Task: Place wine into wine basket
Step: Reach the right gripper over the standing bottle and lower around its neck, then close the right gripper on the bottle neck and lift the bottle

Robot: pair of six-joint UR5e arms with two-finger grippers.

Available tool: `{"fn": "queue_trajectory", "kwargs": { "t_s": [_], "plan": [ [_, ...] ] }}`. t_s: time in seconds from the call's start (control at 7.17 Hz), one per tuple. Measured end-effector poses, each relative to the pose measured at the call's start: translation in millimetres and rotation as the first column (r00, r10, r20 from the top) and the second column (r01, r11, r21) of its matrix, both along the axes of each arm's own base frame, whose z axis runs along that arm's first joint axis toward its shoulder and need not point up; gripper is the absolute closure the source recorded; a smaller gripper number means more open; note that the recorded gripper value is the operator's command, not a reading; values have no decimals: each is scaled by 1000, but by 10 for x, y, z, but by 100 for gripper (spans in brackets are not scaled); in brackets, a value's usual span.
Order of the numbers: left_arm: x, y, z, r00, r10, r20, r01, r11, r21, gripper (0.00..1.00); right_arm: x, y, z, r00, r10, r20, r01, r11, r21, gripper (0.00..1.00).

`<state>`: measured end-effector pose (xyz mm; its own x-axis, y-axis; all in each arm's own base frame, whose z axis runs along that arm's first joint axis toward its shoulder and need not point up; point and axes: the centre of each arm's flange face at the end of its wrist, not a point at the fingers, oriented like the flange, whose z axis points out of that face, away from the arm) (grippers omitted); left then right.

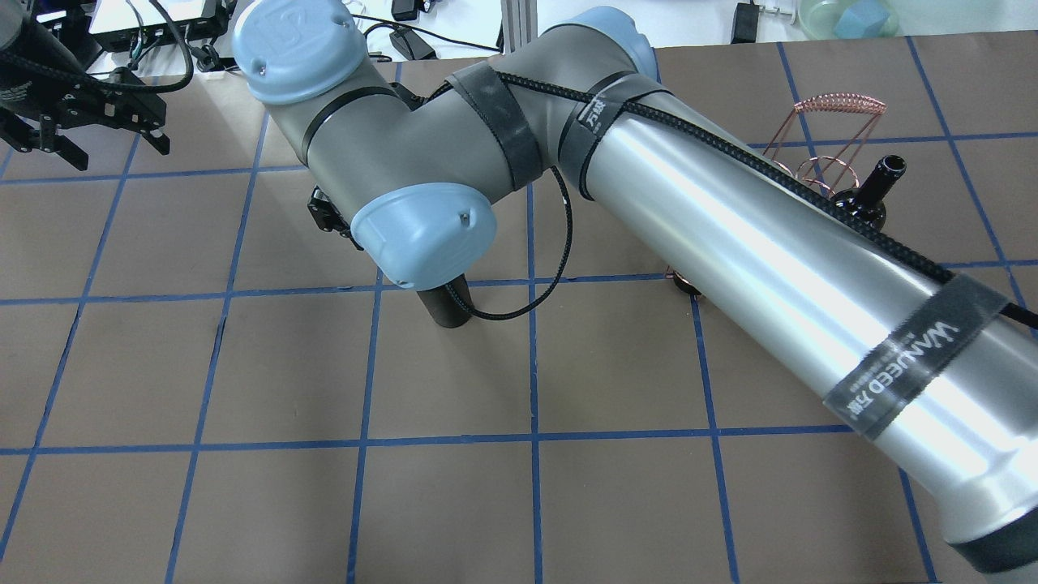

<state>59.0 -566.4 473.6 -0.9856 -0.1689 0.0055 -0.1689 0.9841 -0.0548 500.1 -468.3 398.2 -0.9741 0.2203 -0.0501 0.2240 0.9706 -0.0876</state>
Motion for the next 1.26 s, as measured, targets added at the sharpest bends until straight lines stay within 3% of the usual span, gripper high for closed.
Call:
{"fn": "queue_trajectory", "kwargs": {
  "t_s": [0.42,0.56,0.84,0.98,1.26],
  "plan": [
    [6,-7,-23,1000,0,-1,0,1000,4,0,-204,-203,-167,999,39,-36,-39,999,1,4],
    [5,-8,-25,1000,0,-2,0,1000,4,0,-264,-267,-154,999,34,-27,-34,999,-6,11],
    [6,-8,-44,1000,-1,-3,1,1000,8,0,-264,-321,-155,1000,22,-3,-22,1000,-22,12],
    [5,-3,-67,1000,-1,-4,1,1000,12,0,-243,-335,-157,1000,18,16,-17,999,-28,19],
    [2,7,-100,1000,-1,-5,1,1000,18,0,-208,-334,-182,999,13,39,-12,1000,-20,21]
  ]
}}
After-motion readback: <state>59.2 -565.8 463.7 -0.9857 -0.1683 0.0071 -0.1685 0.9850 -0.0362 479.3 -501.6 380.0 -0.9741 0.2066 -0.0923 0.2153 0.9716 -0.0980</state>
